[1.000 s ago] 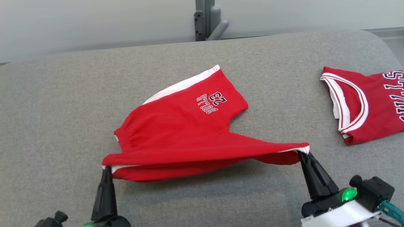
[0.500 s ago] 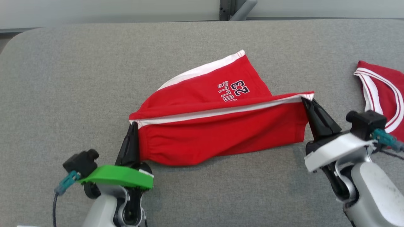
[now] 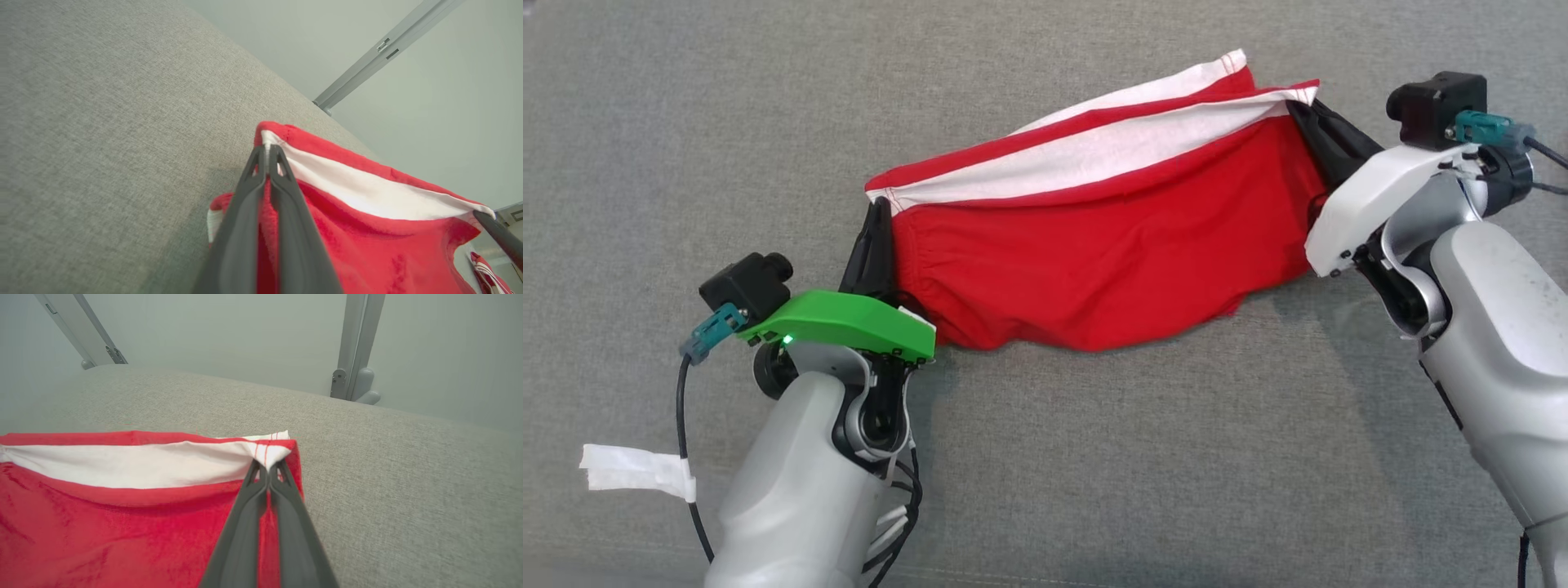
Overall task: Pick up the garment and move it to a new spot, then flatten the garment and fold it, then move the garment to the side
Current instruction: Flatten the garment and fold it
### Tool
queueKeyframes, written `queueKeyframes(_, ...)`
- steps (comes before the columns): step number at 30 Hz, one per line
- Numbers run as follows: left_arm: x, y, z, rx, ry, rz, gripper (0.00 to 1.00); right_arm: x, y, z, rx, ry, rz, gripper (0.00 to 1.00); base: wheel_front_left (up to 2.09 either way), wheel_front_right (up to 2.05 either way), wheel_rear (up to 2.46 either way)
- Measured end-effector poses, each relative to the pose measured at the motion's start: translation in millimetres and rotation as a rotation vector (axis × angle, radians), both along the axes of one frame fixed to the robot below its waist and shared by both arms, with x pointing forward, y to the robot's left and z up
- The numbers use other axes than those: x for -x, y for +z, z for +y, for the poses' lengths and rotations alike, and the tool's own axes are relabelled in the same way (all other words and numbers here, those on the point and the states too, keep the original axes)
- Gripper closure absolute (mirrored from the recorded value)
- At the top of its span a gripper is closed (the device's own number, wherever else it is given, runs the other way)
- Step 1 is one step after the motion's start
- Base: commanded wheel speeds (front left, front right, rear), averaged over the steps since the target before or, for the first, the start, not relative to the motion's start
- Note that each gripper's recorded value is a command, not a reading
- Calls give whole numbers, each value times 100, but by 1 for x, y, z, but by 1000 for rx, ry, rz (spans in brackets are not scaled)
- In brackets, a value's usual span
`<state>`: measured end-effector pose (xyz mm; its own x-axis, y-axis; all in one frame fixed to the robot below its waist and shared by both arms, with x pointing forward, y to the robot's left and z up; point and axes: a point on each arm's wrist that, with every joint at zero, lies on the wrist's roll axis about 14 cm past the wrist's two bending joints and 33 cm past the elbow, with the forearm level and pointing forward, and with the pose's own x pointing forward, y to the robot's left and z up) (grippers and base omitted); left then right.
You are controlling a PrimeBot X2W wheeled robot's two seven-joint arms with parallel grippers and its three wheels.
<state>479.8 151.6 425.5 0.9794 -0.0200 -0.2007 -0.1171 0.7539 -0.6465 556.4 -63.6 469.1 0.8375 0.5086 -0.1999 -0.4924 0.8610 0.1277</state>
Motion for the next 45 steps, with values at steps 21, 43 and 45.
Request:
queueKeyframes(21, -3, -13, 22, -16, 64, 54, 100, -53, -47, 38, 101, 60, 116, 95, 0, 0, 0)
queueKeyframes(43, 8, 23, 23, -105, 49, -74, 0, -64, -11, 19, 78, 2, 17, 0, 0, 0, 0)
queueKeyframes(45, 15, 29, 27, -139, 54, -98, 0, -60, -10, 13, 80, -3, 18, 0, 0, 0, 0)
